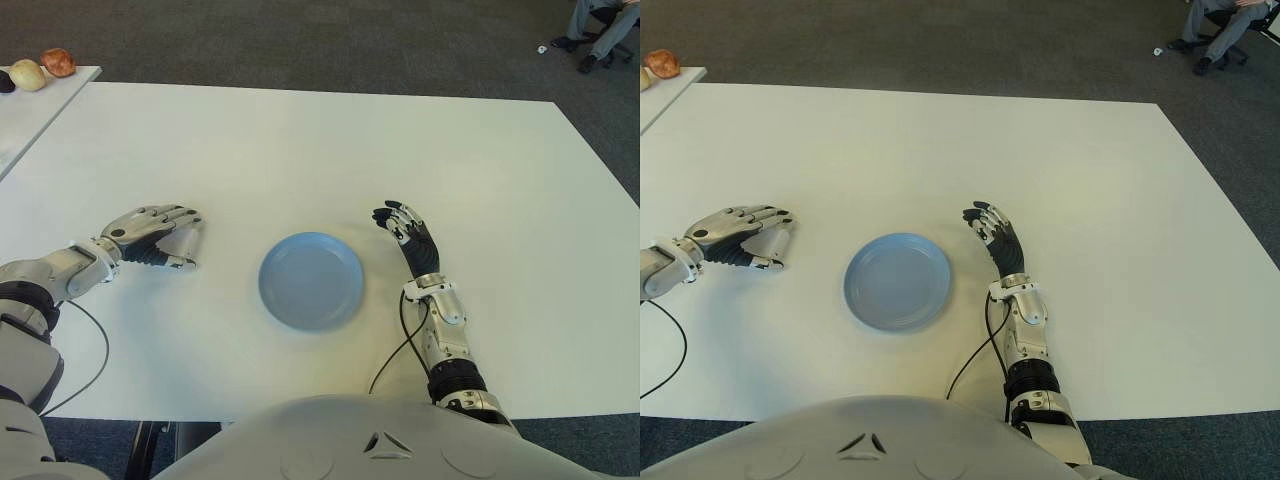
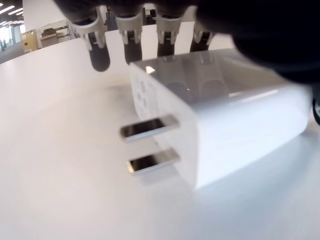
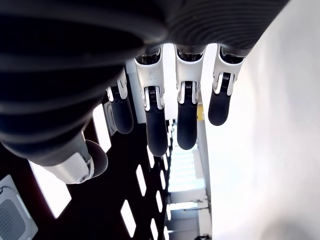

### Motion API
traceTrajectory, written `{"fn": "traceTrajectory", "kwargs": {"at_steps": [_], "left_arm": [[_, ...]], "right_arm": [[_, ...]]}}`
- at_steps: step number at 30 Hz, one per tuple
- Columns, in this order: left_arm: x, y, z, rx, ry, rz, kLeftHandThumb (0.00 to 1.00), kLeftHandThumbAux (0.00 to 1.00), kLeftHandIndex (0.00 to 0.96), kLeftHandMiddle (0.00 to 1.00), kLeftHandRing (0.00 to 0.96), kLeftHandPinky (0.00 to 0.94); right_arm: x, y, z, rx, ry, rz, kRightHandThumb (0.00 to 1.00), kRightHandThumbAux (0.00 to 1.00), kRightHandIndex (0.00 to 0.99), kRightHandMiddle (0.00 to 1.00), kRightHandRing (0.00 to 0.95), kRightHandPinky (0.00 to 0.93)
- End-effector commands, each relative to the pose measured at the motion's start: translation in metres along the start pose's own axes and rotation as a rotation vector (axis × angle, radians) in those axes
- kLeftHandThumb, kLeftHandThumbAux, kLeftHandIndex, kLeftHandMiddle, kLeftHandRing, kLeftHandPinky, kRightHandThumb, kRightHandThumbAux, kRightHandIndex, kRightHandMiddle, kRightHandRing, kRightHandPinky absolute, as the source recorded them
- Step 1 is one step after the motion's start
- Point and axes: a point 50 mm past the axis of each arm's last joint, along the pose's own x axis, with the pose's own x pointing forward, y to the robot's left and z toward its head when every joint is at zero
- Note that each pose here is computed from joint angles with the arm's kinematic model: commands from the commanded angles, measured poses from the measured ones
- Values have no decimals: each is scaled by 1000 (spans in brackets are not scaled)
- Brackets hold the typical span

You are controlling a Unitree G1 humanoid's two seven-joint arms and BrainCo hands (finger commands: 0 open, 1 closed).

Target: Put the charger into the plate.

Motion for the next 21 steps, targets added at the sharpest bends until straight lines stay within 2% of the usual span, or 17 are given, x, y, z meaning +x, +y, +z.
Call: {"fn": "traceTrajectory", "kwargs": {"at_steps": [1,8,21], "left_arm": [[-5,0,-2,12,-4,13,343,224,0,0,2,120],[-11,8,-8,45,-14,52,338,217,0,0,0,95],[-19,15,-15,72,-22,76,349,232,0,0,0,54]], "right_arm": [[-22,-4,-26,48,144,-45,0,582,223,346,288,225],[-22,-5,-28,47,150,-42,0,581,225,346,285,227],[-21,-5,-28,48,153,-45,0,576,227,347,285,223]]}}
